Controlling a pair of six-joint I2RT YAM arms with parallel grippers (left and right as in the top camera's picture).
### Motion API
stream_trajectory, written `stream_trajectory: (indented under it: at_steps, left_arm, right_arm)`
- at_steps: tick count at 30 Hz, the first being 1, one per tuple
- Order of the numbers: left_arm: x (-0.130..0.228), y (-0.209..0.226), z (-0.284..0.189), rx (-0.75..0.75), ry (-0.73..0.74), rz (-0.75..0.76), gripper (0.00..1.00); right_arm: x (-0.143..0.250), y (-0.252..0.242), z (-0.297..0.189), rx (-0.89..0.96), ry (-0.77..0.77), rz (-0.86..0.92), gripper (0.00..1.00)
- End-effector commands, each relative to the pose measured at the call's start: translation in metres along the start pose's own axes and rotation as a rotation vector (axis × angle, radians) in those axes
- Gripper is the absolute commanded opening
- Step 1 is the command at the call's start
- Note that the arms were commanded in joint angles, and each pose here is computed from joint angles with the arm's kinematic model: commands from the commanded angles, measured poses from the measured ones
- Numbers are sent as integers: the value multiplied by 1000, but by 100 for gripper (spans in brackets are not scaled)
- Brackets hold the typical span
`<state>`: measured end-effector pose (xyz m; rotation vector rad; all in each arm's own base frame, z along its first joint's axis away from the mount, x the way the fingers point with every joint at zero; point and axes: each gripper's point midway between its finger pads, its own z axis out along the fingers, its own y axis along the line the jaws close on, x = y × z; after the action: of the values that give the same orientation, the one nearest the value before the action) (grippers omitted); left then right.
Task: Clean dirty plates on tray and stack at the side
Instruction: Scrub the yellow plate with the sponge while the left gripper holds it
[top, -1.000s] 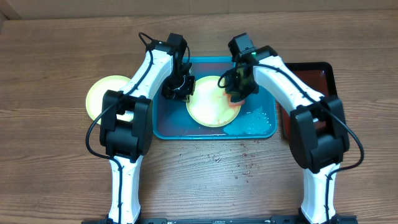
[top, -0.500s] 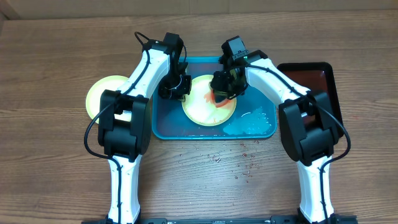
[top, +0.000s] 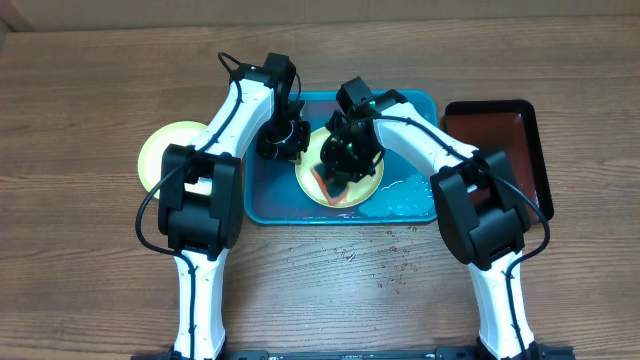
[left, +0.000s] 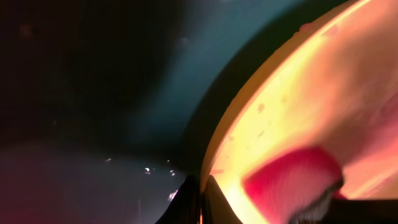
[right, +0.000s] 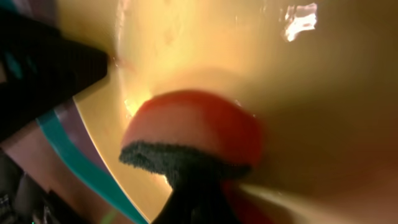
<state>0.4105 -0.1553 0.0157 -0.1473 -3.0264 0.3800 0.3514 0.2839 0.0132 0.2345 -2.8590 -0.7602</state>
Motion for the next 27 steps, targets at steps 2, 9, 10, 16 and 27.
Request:
stream_trajectory:
  at_steps: [2,9,10,16,27]
  left_arm:
    - [-5,-10,0,44,-9,-6,4]
    - [-5,-8,0,44,-6,-9,4]
    - [-5,-8,0,43,-6,-9,4]
    - [-4,-8,0,43,-2,-11,4]
    - [-4,-8,0,43,-3,-11,4]
  right_arm:
    - [3,-53,-3,169,44,23,4]
    - [-22,-98,-53,359,-49,88,4]
    - [-28,-101,-58,374,-74,99,4]
    - [-60,-104,-60,392,-225,149,4]
    - [-65,-41,21,191,-173,69,4]
